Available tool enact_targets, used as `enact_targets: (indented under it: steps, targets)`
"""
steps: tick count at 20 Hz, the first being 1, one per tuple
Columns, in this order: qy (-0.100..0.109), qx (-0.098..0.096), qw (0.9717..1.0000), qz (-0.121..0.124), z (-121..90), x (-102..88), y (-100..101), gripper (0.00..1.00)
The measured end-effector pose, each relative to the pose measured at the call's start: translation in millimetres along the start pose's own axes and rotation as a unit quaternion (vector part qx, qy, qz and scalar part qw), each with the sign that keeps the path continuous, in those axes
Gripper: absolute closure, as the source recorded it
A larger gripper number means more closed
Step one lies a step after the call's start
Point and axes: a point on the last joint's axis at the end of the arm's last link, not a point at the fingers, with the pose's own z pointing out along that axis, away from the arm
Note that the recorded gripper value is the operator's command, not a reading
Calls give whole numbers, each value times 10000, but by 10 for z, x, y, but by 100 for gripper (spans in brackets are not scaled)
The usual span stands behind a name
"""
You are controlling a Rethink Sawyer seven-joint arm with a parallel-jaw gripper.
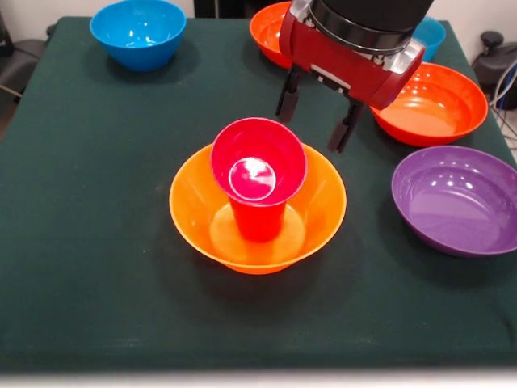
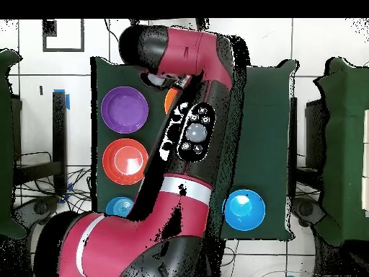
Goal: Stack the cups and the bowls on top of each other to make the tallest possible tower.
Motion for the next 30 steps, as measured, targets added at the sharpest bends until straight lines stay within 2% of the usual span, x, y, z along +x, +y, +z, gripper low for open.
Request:
enact_targets:
  steps: [12, 22, 30]
  targets:
    - [-22, 60, 10000, 55, 11, -60, -90, 0]
    - [183, 166, 9992, 318, 423, -291, -477, 0]
    - [102, 155, 9991, 377, 553, -297, -550, 0]
